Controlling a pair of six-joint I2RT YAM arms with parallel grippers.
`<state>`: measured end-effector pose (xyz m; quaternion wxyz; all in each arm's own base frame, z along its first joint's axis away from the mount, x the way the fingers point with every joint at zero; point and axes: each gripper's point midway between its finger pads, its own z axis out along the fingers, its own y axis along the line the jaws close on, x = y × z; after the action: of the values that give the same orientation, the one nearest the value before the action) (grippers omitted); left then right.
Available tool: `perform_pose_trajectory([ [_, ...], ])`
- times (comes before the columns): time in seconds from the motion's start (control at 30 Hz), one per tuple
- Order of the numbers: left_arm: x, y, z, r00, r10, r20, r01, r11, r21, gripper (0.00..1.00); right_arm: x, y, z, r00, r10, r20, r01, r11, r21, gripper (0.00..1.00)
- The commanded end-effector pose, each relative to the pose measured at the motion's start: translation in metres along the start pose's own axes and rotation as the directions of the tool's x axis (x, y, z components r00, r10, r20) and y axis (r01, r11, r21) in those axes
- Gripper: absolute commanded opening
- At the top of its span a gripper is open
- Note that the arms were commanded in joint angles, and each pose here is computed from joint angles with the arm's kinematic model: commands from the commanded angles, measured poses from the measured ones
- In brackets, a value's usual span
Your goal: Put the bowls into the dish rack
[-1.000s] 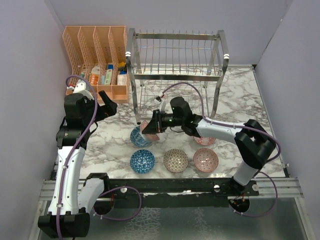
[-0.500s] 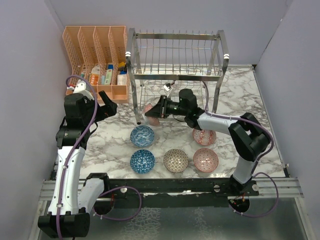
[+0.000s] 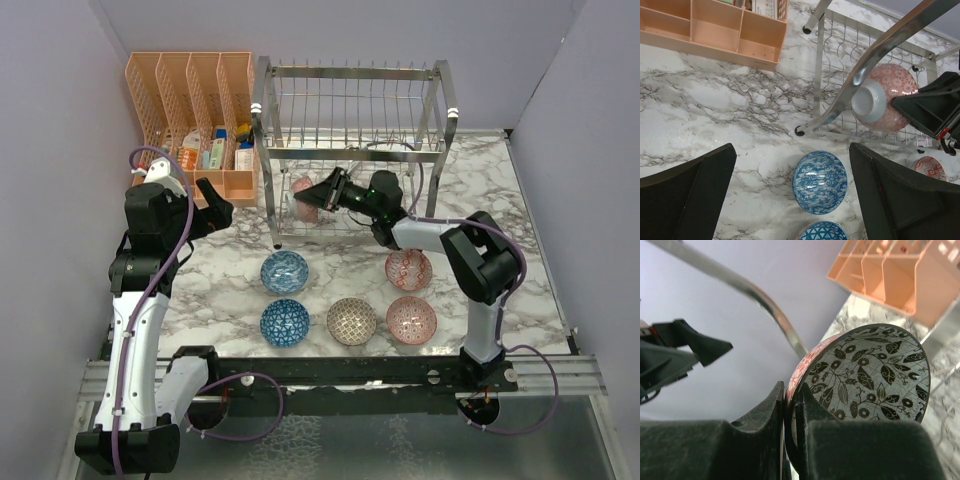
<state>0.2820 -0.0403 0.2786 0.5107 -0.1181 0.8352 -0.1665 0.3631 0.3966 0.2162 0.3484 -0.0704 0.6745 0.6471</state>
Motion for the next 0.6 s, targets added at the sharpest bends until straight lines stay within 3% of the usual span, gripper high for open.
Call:
perform_pose_trajectory([
  [0.0, -0.006, -0.002, 0.000, 1.000, 0.013, 0.019, -0.013, 1.000, 0.012, 0.99, -0.052, 0.020, 0.020, 0.985, -0.031, 0.170, 0.050, 0.993, -0.106, 0.01],
  [0.57, 0.001, -0.002, 0.002, 1.000, 0.024, 0.011, -0.024, 0.999, 0.027, 0.99, -0.107, -0.060, 0.063, 0.939, 0.014, 0.342, -0.009, 1.000, -0.015, 0.01],
])
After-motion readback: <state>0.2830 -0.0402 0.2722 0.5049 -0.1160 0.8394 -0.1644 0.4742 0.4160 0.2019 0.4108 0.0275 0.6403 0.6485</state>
